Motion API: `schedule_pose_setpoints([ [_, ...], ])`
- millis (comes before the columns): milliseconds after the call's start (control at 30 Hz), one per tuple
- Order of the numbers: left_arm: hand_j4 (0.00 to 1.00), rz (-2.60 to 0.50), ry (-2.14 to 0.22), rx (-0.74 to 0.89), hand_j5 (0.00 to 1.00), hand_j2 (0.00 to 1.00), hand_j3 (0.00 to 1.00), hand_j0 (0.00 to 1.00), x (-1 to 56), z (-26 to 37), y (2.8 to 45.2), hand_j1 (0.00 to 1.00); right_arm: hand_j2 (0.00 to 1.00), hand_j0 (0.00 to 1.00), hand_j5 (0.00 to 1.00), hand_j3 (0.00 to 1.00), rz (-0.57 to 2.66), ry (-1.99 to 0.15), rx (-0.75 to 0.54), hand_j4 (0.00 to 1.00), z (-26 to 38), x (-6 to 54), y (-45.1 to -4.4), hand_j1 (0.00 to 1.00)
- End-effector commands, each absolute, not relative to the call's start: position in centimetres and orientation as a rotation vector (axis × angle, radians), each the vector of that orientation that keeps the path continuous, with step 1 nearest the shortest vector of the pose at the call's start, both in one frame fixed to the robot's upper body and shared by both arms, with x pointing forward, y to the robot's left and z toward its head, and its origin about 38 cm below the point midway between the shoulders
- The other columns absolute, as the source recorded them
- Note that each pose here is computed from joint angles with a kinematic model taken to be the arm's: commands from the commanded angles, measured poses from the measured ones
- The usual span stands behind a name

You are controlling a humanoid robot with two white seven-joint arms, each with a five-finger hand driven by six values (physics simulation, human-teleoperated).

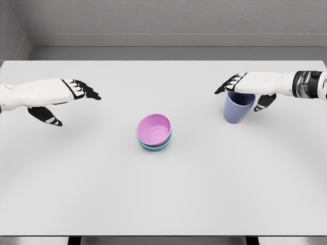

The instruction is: Stacking bowl and cup with both arms

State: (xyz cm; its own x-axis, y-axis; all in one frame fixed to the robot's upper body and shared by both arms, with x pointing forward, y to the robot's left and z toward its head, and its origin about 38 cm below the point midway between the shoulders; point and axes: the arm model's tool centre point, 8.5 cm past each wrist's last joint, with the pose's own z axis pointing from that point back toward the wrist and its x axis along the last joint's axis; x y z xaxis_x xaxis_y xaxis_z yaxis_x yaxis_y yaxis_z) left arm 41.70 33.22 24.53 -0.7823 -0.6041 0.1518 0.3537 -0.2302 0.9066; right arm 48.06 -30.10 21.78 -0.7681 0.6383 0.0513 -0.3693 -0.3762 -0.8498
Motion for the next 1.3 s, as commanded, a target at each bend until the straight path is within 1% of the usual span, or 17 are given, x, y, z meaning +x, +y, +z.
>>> schedule_pose_setpoints([
  [0, 1.0, -2.043, -1.426, 0.305, 1.0, 1.0, 1.0, 1.0, 41.72, 24.59, 33.23, 1.0, 1.0, 1.0, 1.0, 1.0, 2.154, -1.233, -0.382, 1.0, 21.85, 48.06, -30.14, 1.0],
  [467, 1.0, -2.043, -1.426, 0.302, 1.0, 1.0, 1.0, 1.0, 41.7, 24.55, 33.21, 1.0, 1.0, 1.0, 1.0, 1.0, 2.171, -1.243, -0.378, 1.0, 21.94, 47.75, -29.67, 1.0],
  [567, 1.0, -2.043, -1.429, 0.301, 1.0, 1.0, 1.0, 1.0, 41.68, 24.58, 33.16, 1.0, 0.93, 0.93, 0.93, 0.93, 2.171, -1.243, -0.378, 0.93, 21.94, 47.75, -29.67, 0.93],
  [667, 1.0, -2.043, -1.429, 0.301, 1.0, 1.0, 1.0, 1.0, 41.68, 24.58, 33.16, 1.0, 0.9, 0.9, 0.9, 0.9, 2.17, -1.241, -0.374, 0.9, 21.79, 47.7, -29.68, 0.9],
  [833, 1.0, -2.044, -1.427, 0.302, 1.0, 1.0, 1.0, 1.0, 41.69, 24.57, 33.17, 1.0, 0.9, 0.9, 0.9, 0.9, 2.173, -1.233, -0.368, 0.9, 21.52, 47.66, -29.69, 0.9],
  [967, 1.0, -2.043, -1.427, 0.302, 1.0, 1.0, 1.0, 1.0, 41.68, 24.6, 33.22, 1.0, 0.83, 0.83, 0.83, 0.83, 2.173, -1.233, -0.368, 0.83, 21.52, 47.66, -29.69, 0.83],
  [1133, 1.0, -2.044, -1.427, 0.302, 1.0, 1.0, 1.0, 1.0, 41.69, 24.57, 33.17, 1.0, 0.83, 0.83, 0.83, 0.83, 2.173, -1.236, -0.377, 0.83, 21.87, 47.77, -29.75, 0.83],
  [1267, 1.0, -2.043, -1.429, 0.301, 1.0, 1.0, 1.0, 1.0, 41.68, 24.58, 33.16, 1.0, 0.81, 0.81, 0.81, 0.81, 2.17, -1.237, -0.381, 0.81, 21.97, 47.79, -29.85, 0.81],
])
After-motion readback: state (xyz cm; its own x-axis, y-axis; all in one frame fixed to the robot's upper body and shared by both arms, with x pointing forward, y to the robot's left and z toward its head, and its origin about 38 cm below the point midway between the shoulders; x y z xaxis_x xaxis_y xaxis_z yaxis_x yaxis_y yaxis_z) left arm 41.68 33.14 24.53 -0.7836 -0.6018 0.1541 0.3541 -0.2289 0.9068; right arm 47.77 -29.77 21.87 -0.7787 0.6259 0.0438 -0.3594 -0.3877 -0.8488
